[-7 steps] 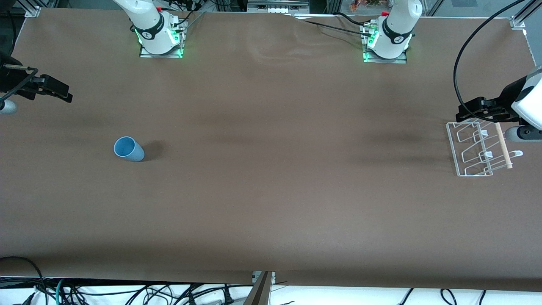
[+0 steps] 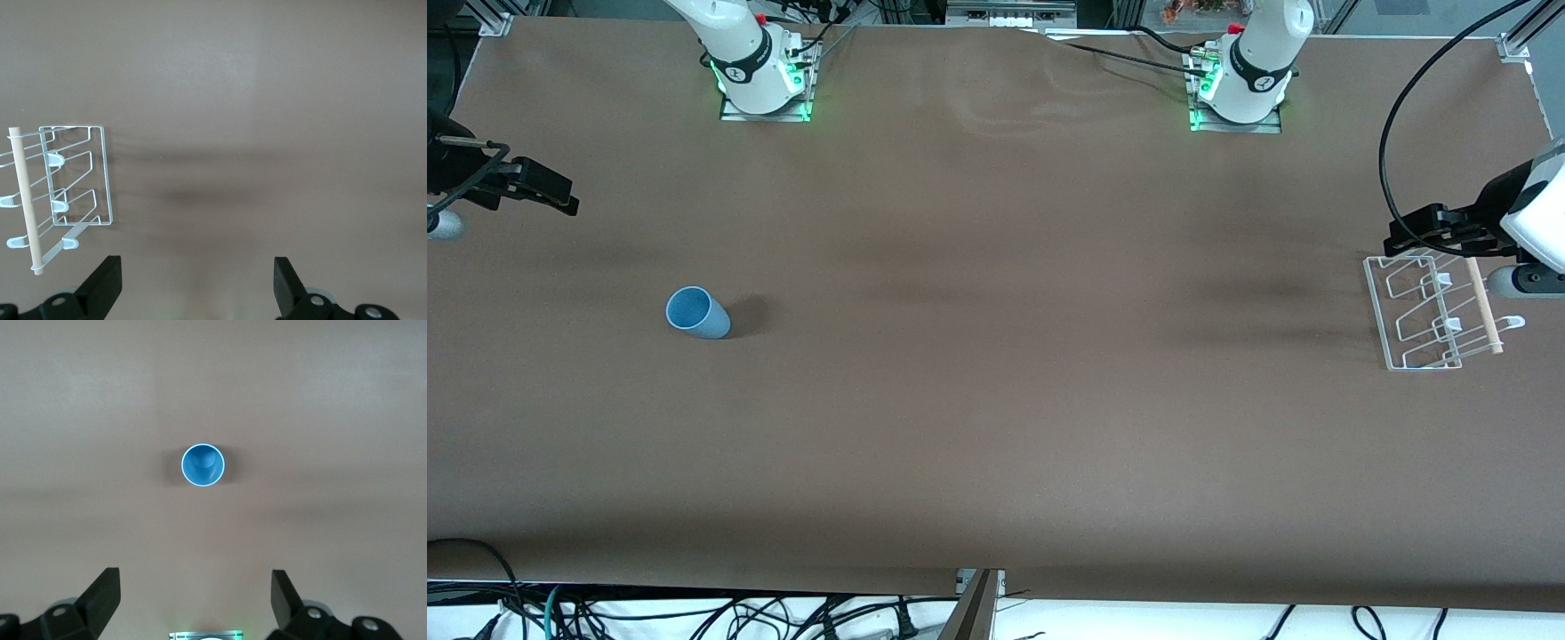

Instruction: Transfer cup to left arm and place on rack

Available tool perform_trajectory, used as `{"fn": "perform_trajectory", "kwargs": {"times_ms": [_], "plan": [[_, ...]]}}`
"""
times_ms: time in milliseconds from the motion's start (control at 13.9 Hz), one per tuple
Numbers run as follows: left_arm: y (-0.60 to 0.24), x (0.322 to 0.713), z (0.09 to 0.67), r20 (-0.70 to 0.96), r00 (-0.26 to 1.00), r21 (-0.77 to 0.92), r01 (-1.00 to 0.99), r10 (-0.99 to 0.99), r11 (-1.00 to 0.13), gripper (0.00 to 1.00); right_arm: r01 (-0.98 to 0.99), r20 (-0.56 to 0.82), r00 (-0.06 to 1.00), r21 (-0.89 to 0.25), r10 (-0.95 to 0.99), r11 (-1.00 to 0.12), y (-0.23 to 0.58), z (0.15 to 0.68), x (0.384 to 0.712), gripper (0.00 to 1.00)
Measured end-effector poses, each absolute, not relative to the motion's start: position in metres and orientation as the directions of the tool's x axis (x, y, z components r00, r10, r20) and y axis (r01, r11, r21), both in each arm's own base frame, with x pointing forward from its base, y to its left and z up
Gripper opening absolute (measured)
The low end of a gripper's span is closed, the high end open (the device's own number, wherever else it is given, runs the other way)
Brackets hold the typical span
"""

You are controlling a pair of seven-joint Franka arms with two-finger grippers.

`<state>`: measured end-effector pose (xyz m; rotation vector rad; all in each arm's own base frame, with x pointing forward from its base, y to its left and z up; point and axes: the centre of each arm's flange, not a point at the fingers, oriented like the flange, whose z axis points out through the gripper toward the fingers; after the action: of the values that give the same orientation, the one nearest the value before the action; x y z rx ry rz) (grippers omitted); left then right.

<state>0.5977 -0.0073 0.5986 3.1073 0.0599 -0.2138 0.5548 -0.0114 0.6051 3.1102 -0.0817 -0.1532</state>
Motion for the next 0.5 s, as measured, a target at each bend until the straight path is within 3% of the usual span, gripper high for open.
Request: {"fn": "perform_trajectory", "kwargs": {"times_ms": [505], "plan": [[-0.0073, 0.5979, 0.5982, -0.138, 0.990, 0.024, 0.040, 0.037, -0.999, 1.00, -0.053, -0.100, 0.993, 0.032, -0.056, -0.998, -0.0128, 0.6040, 0.5551, 1.00]]}}
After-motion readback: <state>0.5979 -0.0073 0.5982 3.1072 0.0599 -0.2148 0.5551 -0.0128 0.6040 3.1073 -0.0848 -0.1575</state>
